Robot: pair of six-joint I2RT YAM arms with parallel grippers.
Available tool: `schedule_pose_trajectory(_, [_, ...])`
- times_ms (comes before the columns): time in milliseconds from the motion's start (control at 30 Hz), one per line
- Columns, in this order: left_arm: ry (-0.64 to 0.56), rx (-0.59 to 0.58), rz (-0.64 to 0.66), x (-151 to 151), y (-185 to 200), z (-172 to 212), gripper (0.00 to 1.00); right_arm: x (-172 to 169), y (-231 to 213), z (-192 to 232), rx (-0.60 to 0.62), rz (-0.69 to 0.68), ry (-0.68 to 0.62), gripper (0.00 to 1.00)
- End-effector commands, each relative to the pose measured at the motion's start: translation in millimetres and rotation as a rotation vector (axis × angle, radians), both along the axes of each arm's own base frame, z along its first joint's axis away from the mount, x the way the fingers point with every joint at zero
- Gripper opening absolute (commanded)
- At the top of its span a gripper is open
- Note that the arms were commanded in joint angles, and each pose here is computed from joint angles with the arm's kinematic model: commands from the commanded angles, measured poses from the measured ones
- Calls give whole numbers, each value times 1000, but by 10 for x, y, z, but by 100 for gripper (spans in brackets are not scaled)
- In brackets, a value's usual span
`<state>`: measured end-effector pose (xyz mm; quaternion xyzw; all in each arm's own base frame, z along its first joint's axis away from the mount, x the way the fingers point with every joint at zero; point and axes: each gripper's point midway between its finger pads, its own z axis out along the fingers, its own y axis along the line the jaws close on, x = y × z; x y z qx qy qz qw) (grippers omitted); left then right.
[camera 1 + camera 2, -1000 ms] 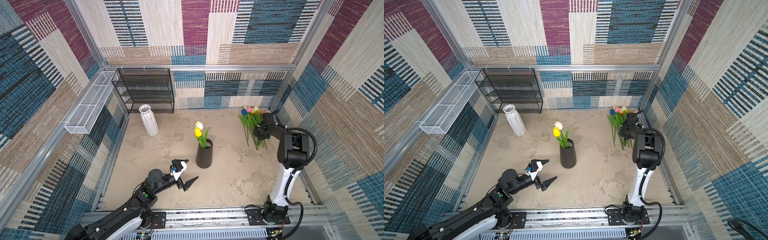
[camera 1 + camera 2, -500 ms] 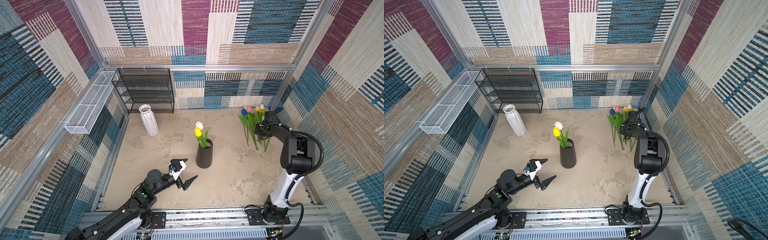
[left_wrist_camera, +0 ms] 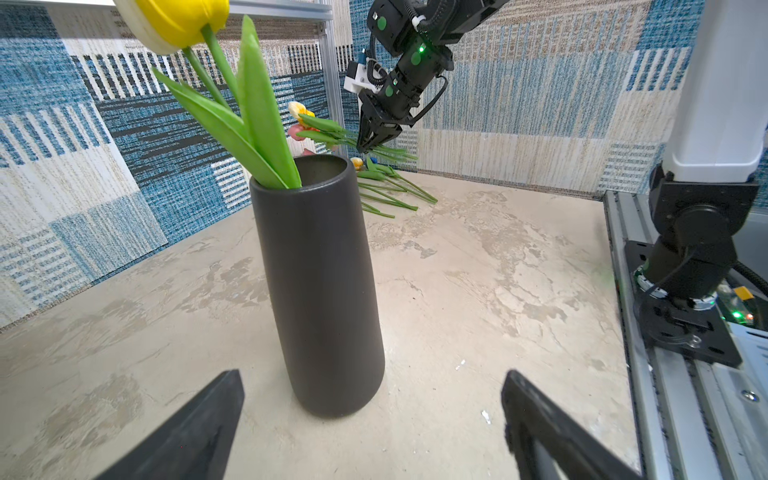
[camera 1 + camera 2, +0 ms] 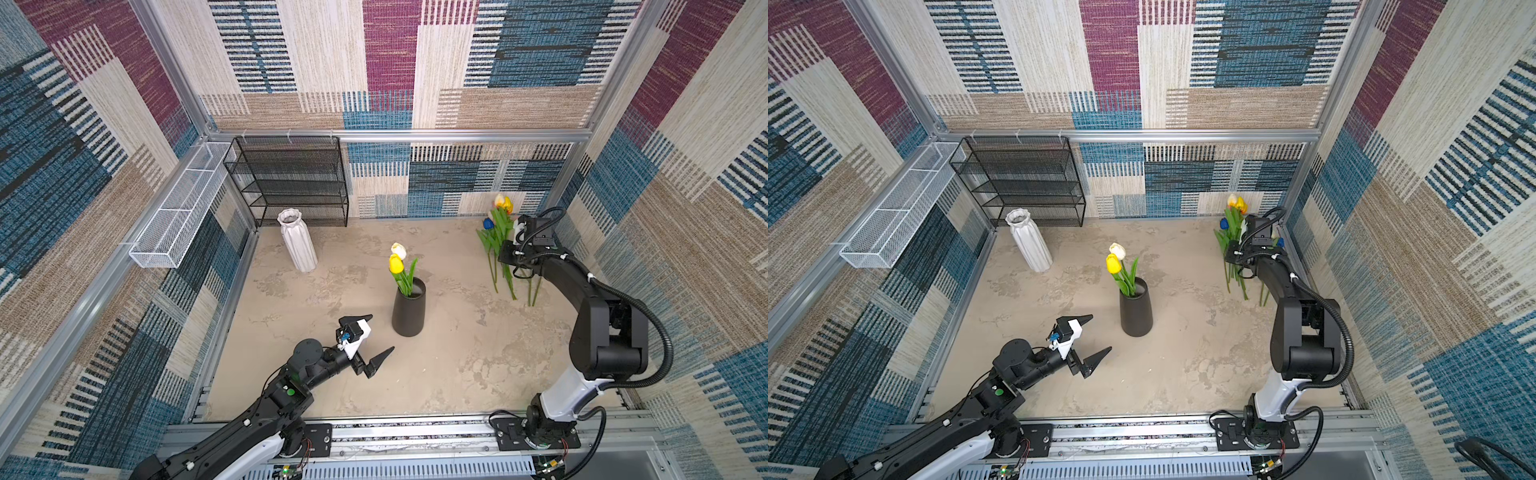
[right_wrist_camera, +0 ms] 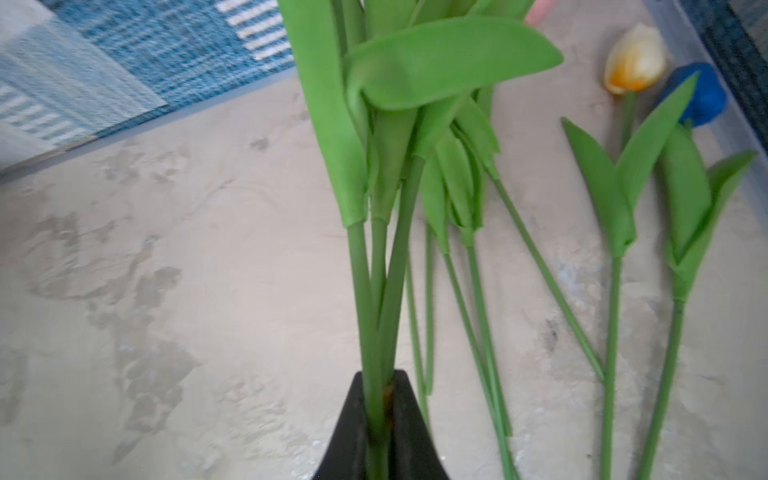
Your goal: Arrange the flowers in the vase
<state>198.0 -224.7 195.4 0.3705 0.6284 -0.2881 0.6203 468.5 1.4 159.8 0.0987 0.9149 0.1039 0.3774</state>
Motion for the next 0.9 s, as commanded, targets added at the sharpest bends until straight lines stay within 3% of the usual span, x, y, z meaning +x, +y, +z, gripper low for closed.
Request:
schedule_pose_trajectory(0, [-72,-18,3,15,-5,165,100,26,220,319,67,62,-125,7])
schedule_pose_trajectory(167, [-71,-30,8,34,-9,165,100,-182,797,412,178,250,-199,7])
schedule_pose_trajectory(267, [-83,-56,17,52,-6,206,100,-359,1125,157,227,319,-142,8])
schedule_pose_trajectory(467, [-56,-60,44,85,23,130,100,-736,1184,-774,85,242,117,7])
schedule_pose_trajectory(567, [-38,-59,60,97,49,74,100,-927,1144,-1024,23,221,190,11])
schedule_pose_trajectory(633, [-30,-57,67,97,63,35,100,-1027,1161,-1138,17,231,227,21])
schedule_pose_trajectory(700, [-28,-56,76,98,81,1,100,-1100,1187,-1222,22,247,251,40])
schedule_pose_trajectory(800, [-31,-50,87,108,98,-13,100,-1058,1188,-1150,6,257,256,62])
schedule_pose_trajectory(867, [-34,-47,87,107,99,-10,100,-983,1187,-985,-9,261,228,69])
